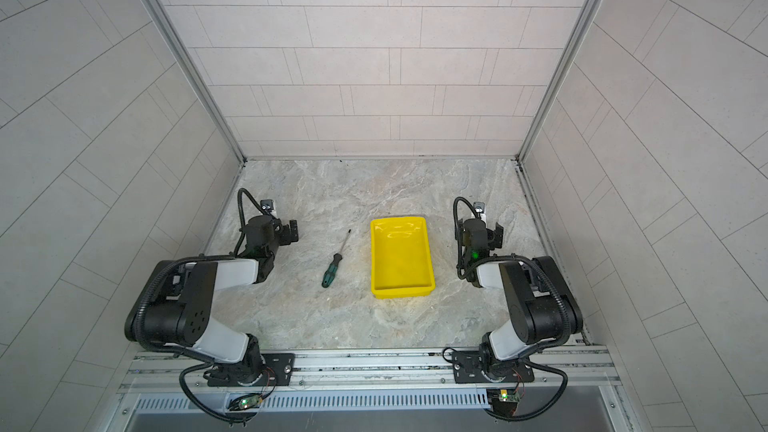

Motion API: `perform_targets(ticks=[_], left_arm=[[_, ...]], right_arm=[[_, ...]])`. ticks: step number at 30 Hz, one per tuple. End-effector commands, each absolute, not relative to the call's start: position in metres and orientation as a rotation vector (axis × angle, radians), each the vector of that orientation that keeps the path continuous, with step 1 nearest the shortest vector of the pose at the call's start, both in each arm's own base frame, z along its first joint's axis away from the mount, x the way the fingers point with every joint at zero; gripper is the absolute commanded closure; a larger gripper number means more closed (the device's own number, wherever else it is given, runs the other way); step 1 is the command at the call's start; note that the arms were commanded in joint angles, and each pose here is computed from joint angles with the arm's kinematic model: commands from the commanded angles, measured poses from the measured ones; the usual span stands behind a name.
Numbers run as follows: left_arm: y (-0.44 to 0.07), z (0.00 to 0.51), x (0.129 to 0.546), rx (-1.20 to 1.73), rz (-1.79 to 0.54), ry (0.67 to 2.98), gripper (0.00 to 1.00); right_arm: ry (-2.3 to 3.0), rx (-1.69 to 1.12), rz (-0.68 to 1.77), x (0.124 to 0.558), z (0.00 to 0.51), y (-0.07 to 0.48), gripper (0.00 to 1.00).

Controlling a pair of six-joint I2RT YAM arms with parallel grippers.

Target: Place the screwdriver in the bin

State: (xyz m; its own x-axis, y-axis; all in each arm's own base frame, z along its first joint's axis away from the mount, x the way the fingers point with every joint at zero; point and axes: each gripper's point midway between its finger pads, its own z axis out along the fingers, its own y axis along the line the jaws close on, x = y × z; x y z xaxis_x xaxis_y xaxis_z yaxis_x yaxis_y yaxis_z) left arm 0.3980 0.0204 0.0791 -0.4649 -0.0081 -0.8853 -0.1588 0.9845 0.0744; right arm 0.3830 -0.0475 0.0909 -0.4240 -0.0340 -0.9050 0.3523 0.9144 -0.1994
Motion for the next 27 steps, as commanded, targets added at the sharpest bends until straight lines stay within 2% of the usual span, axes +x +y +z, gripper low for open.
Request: perform_targets(ticks=[1,7,10,13,17,21,27], left_arm=[[0.021,0.083,0.398,-0.117,0.164,2.028,0.00],[0.018,0.108,0.398,-0.115,0.165,2.119,0.00],[0.007,0.139,0.392,-0.151,0.060,2.110,0.00],[-0.006,0.169,0.373,-0.231,-0.084,2.074,0.00],[0.005,0.194,0.339,-0.464,-0.111,2.123,0.00],[-0.016,0.221,0.323,-0.413,-0.243,2.160,0.00],[-0.037,0.233,0.301,-0.362,-0.360,2.305,0.00]], right_arm=[[1.951,0.250,-0.441,0.380,0.094,-0.049,0.00],[1.949,0.251,-0.440,0.380,0.095,-0.049,0.00],[1.950,0.250,-0.442,0.380,0.095,-0.049,0.00],[1.949,0.251,-0.442,0.380,0.095,-0.050,0.00],[1.948,0.249,-0.440,0.380,0.095,-0.049,0.00],[1.945,0.251,-0.441,0.380,0.096,-0.049,0.00],[2.023,0.268,-0.414,0.370,0.148,-0.044,0.00]])
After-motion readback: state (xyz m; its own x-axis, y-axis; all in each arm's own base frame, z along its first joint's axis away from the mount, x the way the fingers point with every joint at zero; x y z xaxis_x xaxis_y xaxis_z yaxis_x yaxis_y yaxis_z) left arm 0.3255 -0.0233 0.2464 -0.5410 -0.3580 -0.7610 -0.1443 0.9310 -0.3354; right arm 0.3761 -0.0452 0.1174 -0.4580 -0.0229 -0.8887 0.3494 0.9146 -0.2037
